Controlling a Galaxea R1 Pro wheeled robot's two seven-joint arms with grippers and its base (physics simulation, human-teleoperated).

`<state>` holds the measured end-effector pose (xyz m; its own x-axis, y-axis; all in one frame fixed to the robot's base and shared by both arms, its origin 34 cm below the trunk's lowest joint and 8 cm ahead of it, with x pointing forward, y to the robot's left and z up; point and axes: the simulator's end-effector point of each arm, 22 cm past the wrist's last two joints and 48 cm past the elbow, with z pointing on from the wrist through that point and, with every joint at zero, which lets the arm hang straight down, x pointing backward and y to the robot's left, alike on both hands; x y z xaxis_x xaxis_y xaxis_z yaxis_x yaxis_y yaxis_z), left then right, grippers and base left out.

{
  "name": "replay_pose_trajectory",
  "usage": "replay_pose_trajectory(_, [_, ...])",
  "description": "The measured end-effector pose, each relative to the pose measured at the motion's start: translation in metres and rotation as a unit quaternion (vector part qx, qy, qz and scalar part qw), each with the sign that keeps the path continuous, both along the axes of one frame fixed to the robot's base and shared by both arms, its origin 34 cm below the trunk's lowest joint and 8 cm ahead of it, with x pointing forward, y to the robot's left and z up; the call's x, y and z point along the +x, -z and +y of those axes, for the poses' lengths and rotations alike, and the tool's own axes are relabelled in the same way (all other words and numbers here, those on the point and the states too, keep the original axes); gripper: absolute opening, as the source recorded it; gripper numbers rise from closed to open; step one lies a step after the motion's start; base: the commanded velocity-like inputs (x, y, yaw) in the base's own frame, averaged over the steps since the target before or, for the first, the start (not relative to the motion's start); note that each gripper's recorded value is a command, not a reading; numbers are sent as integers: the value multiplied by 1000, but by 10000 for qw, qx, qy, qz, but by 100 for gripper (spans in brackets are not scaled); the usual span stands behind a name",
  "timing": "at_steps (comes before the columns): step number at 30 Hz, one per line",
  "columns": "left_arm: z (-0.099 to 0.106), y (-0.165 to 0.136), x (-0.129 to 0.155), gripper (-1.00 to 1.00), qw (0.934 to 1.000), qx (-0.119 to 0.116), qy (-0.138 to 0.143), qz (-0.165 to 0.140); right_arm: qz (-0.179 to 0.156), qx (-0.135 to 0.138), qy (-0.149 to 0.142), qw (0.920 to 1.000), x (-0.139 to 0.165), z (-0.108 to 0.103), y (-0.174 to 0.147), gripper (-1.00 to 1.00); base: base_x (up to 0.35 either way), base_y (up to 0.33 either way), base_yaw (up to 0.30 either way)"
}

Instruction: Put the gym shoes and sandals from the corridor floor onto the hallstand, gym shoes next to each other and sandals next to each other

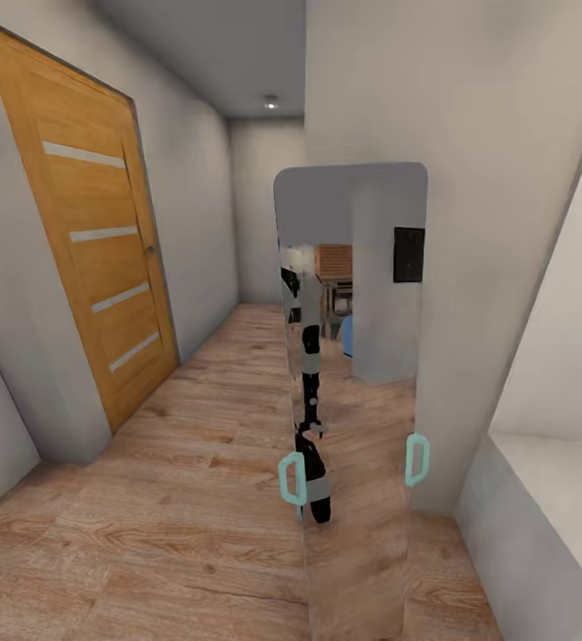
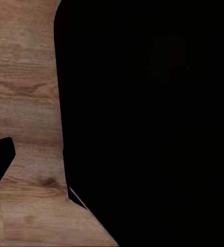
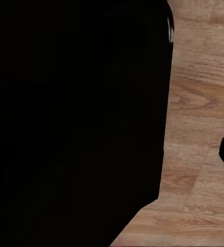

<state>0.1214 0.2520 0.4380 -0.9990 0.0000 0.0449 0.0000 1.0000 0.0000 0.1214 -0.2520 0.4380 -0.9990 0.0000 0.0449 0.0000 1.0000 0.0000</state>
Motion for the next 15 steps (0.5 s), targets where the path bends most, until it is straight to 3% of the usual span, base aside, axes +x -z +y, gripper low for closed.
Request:
replay_pose_trajectory(8, [-1, 0, 42, 100, 9987, -3, 4, -506, -196, 33, -11, 9998, 17, 3, 0, 100, 0, 0, 0])
replay_pose_trajectory(15, [-1, -1, 61, 100, 9970, 0, -6, -779, -8, 35, 3, 10000, -1, 3, 0, 100, 0, 0, 0])
